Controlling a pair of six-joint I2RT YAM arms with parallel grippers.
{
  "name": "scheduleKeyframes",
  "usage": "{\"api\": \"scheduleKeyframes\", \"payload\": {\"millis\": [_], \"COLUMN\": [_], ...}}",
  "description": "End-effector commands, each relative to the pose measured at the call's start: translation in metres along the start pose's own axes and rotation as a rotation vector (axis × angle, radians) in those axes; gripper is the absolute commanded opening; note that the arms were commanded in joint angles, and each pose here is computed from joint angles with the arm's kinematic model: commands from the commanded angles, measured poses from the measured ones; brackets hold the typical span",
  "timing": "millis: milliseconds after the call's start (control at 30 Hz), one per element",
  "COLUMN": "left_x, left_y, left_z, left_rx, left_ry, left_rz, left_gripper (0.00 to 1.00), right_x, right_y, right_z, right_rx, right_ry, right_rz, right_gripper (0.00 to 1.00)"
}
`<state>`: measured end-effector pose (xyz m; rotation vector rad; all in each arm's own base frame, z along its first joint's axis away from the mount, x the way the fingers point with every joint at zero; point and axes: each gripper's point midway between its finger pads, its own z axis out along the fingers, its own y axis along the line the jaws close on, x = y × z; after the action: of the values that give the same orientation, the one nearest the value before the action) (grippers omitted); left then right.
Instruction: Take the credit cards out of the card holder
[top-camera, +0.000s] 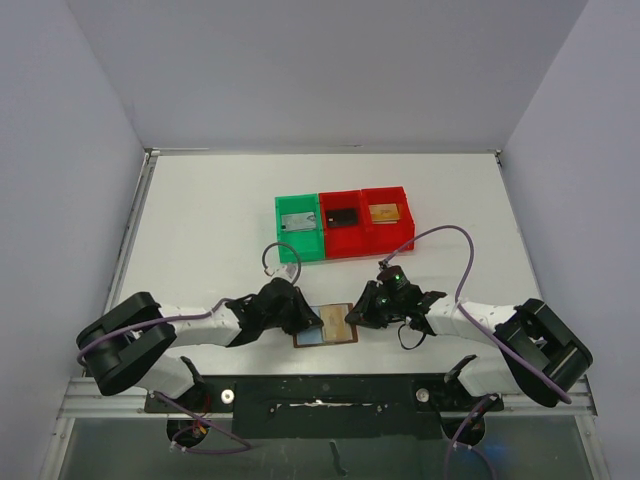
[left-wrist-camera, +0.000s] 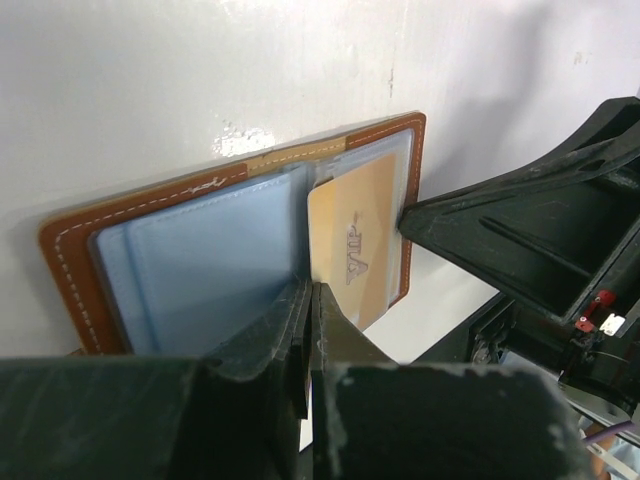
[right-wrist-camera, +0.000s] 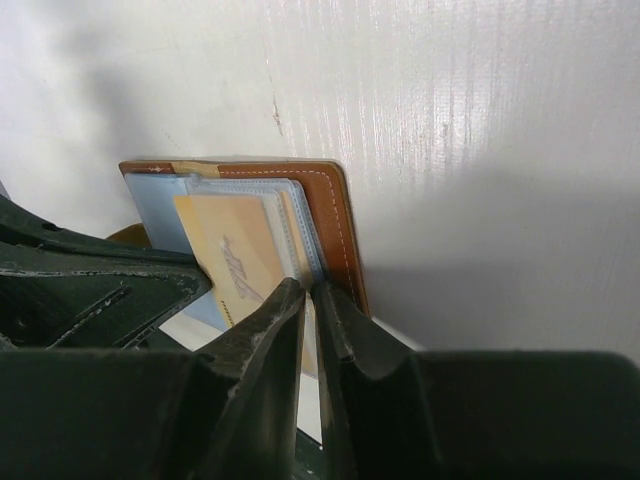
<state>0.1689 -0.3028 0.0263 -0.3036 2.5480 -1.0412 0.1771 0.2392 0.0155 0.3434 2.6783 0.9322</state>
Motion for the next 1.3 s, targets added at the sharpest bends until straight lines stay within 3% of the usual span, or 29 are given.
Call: {"api": "scheduleKeyframes", "payload": {"millis": [0,433,567,767,867,1100,1267], "left_x": [-0.002,-0.002,-0.003,-0.003,-0.002,0.000,0.001], "left_y": [0.007,0.001,-0.002,-0.004,-0.003,-0.005,-0.007], "left_z": [-0.007,-0.006,-0.005,-0.005,-0.005,-0.002,0.000], "left_rx": [-0.024,-0.008,-0.002,0.000,-0.003,0.000,0.001], "left_ry": [-0.019,-0.009,-0.011,-0.005,-0.002,0.020,0.026], "left_rz": [0.027,0.038,0.047,0.058,0.059,0.076,0.081], "left_gripper": [0.00,0.00,0.00,0.00,0.00,0.00,0.00], "right_x": [0.014,-0.005,-0.043,-0.138,-0.181,-0.235,-0.248], "right_y": [-0.030,-0.003,0.013,0.009,0.008,0.025,0.039], "right_z": [0.001,-0.010,-0.032,-0.080,-0.096,-0.088,-0.071], "right_rx": [0.110,0.050,0.086,0.211,0.258,0.279,0.255], "right_ry": [0.034,-0.016,-0.110,-0.295,-0.380,-0.386,-0.348], "right_rz": [-0.001,-0.071,-0.131,-0.139,-0.180,-0.282,-0.333], "right_gripper": [0.14,0.18,0.32,0.40,0.53,0.58,0.61]}}
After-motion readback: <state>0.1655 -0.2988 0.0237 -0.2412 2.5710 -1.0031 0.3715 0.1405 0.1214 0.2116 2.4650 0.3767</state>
